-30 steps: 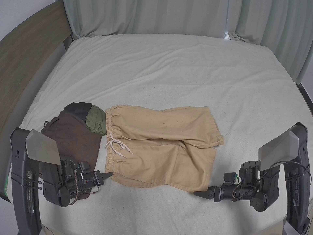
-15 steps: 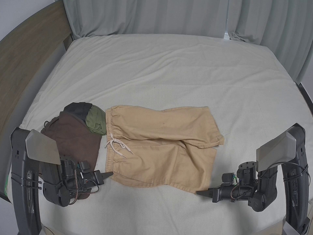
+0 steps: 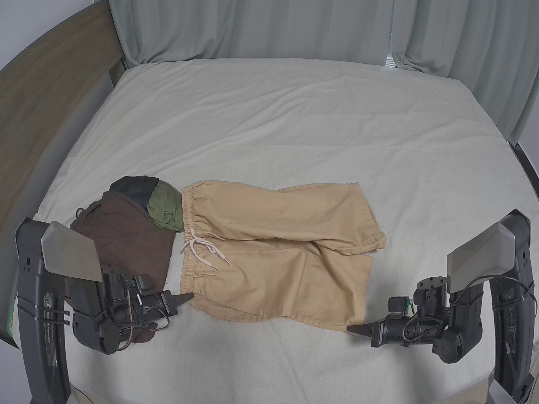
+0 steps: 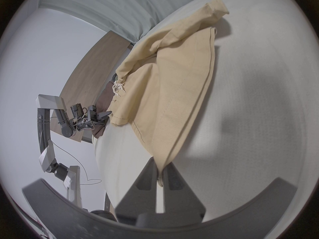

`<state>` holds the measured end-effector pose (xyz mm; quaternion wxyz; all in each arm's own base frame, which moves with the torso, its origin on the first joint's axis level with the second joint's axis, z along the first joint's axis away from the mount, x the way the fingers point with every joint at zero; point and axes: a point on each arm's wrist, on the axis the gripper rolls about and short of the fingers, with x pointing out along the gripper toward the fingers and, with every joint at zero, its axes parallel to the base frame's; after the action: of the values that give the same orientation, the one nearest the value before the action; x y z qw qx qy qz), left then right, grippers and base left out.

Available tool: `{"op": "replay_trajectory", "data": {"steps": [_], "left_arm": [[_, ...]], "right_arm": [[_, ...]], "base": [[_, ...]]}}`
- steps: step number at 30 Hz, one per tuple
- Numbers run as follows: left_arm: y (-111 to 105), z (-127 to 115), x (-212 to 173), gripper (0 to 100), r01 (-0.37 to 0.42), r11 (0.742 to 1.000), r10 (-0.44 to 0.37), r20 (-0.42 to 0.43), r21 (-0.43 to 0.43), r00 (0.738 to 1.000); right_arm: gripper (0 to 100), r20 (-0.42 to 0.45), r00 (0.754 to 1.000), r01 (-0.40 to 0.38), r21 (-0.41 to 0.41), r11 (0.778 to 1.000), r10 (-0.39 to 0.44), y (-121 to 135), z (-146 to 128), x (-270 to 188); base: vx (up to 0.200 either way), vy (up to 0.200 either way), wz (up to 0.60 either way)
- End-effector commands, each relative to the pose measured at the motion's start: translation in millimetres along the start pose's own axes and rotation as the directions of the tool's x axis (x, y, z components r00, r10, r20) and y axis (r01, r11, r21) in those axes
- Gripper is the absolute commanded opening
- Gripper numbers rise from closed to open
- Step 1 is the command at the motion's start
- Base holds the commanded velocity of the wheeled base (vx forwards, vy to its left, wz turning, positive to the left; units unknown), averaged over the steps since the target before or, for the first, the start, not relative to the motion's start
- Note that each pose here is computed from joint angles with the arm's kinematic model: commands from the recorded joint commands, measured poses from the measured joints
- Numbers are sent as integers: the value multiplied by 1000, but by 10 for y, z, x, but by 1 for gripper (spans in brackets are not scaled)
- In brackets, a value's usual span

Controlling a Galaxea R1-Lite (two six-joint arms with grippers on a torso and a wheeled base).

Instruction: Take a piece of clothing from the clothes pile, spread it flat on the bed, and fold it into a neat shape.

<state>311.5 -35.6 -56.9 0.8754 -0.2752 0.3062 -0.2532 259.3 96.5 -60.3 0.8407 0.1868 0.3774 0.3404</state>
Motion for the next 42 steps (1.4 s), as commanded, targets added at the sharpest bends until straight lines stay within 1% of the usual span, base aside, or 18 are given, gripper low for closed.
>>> {"op": "replay_trajectory", "data": {"steps": [1, 7, 15, 19, 23, 26, 31, 42], "left_arm": [[-82, 99, -68, 0, 12, 1000, -12, 30, 14, 999], [-153, 128, -158, 0, 12, 1000, -13, 38, 18, 999], [-172, 89, -207, 0, 6, 1000, -6, 24, 13, 1000], [-207, 1, -302, 0, -4, 1000, 4, -11, -9, 1000], [-255, -7, -376, 0, -4, 1000, 4, -16, -7, 1000], [-303, -13, -431, 0, 9, 1000, -9, -24, 5, 1000], [-358, -34, -487, 0, 11, 1000, -10, -33, 13, 999], [-357, -160, -582, 0, 13, 999, -10, -89, 33, 996]], "right_arm": [[0, 31, 999, 11, 2, 1000, -11, 35, 68, -150], [0, 23, 1000, 20, 14, 1000, -21, 79, 43, -262], [0, 8, 999, 37, 34, 999, -37, 62, -2, -324], [0, 6, 999, 49, 48, 998, -49, 100, -20, -444], [0, 8, 999, 52, 52, 997, -52, 137, -25, -521], [0, 9, 998, 66, 65, 996, -67, 118, -37, -575], [0, -10, 996, 88, 42, 995, -88, 80, -94, -641], [0, -33, 994, 101, 58, 993, -100, 83, -154, -703]], "base": [[0, 0, 0], [0, 0, 0], [0, 0, 0], [0, 0, 0], [0, 0, 0], [0, 0, 0], [0, 0, 0], [0, 0, 0]]}}
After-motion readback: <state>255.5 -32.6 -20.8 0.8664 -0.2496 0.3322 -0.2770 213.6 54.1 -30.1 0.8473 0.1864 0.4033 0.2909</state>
